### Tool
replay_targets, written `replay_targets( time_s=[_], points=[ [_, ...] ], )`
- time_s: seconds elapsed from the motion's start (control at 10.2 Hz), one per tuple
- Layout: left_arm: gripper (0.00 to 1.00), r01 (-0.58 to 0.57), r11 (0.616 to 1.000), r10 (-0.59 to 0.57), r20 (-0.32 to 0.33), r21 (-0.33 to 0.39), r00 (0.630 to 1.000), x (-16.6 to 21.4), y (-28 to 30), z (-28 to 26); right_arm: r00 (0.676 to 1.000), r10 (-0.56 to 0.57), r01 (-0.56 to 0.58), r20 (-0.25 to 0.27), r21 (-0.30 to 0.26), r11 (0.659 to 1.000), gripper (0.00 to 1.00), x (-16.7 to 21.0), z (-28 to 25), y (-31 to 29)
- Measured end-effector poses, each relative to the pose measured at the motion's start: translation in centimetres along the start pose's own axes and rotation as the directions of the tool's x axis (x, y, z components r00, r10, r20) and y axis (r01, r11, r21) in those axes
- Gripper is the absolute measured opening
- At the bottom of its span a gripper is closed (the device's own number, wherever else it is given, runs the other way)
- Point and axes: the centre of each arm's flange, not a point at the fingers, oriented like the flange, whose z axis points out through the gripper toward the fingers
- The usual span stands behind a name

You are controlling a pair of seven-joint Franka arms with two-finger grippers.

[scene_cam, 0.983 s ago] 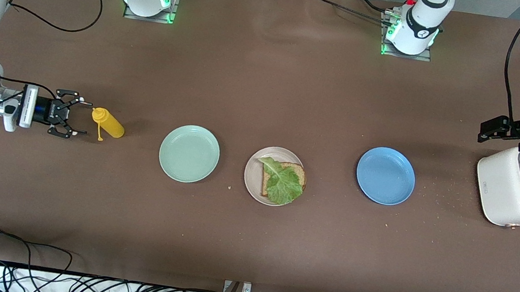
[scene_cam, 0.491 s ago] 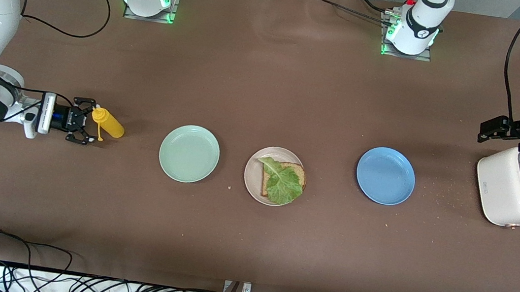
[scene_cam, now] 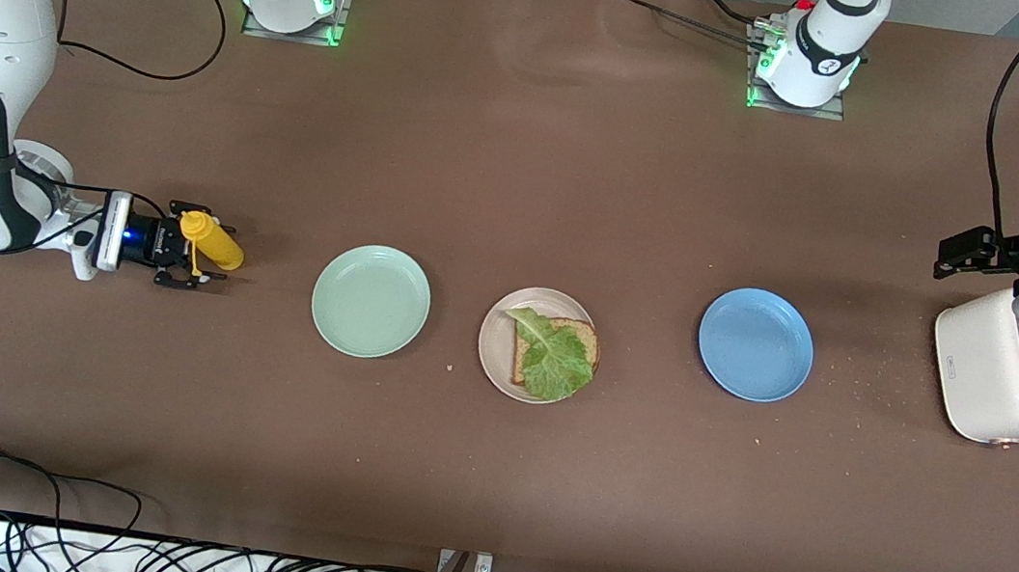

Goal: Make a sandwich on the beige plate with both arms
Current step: 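Lift the mustard bottle with the right gripper toward the beige plate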

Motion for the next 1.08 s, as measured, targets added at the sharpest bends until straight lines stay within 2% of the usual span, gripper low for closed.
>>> replay_targets(
  time_s=[0.2,0.29,0.49,0.69,1.08],
  points=[
    [1.00,0.000,1.000,0.000,0.000,0.000,1.000,0.0,0.0,0.0,1.000,-0.013,0.013,-0.004,-0.011,1.000,0.41,0.4,0.9,0.6],
    [1.00,0.000,1.000,0.000,0.000,0.000,1.000,0.0,0.0,0.0,0.999,-0.031,0.031,0.011,-0.019,0.999,0.35,1.0,1.6,1.4],
    [1.00,0.000,1.000,0.000,0.000,0.000,1.000,0.0,0.0,0.0,0.993,-0.081,0.083,0.091,-0.023,0.996,0.29,4.1,3.7,4.2],
    [1.00,0.000,1.000,0.000,0.001,0.000,1.000,0.0,0.0,0.0,0.980,-0.077,0.086,0.184,-0.042,0.995,0.19,8.2,6.9,6.6],
    [1.00,-0.001,1.000,0.001,0.001,0.000,1.000,0.0,0.0,0.0,0.941,-0.037,0.060,0.337,-0.059,0.996,0.19,15.6,13.4,9.4]
  ],
)
